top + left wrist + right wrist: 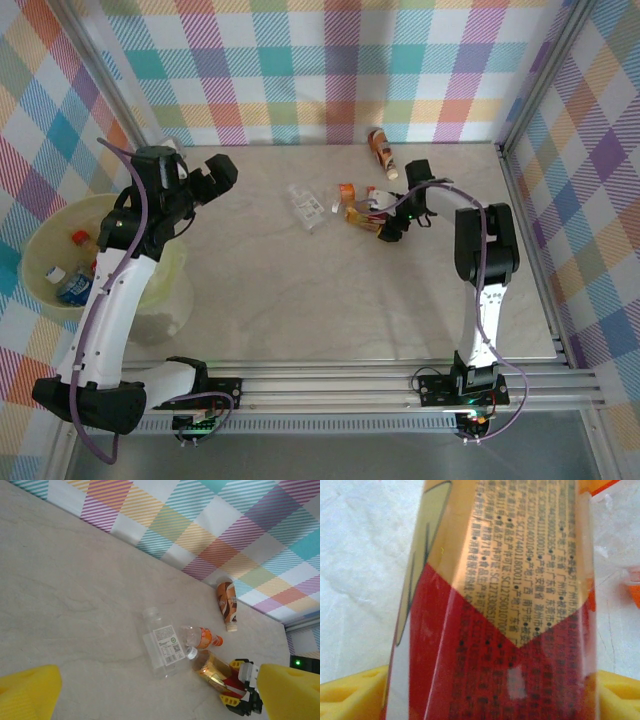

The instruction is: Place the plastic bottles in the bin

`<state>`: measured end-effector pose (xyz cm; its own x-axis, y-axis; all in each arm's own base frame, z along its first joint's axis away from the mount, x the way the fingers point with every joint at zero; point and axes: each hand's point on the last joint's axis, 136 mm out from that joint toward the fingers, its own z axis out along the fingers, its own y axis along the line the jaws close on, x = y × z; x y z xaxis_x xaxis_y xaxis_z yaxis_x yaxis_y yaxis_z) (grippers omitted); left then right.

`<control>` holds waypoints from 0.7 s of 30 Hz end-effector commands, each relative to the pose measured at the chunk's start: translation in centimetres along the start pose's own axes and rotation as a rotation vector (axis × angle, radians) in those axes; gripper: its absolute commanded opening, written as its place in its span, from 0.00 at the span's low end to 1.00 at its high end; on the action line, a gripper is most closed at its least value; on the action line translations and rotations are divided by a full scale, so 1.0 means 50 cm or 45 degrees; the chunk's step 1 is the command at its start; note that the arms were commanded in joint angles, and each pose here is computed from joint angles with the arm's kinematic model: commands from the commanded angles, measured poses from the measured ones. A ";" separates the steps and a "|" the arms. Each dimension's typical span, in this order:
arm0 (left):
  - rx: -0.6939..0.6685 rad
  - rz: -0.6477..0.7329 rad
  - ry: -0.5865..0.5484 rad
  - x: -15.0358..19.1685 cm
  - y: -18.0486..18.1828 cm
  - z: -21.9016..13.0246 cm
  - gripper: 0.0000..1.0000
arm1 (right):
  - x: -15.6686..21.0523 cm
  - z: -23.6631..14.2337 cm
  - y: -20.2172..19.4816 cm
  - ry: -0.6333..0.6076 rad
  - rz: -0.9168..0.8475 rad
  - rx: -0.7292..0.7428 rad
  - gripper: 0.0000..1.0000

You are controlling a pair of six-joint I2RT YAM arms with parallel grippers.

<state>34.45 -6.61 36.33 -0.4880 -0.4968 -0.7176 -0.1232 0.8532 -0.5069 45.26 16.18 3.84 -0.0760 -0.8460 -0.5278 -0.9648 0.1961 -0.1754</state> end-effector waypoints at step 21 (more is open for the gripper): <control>0.288 0.047 0.262 0.130 -0.156 0.098 1.00 | -0.175 -0.253 0.132 -0.564 0.776 0.190 0.41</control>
<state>35.77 -15.55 31.67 -0.6699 -0.4024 -0.6240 0.0237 0.8284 -0.5596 36.97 17.38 15.17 -0.3636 -0.4916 -0.7913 -0.7962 0.6049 -0.0099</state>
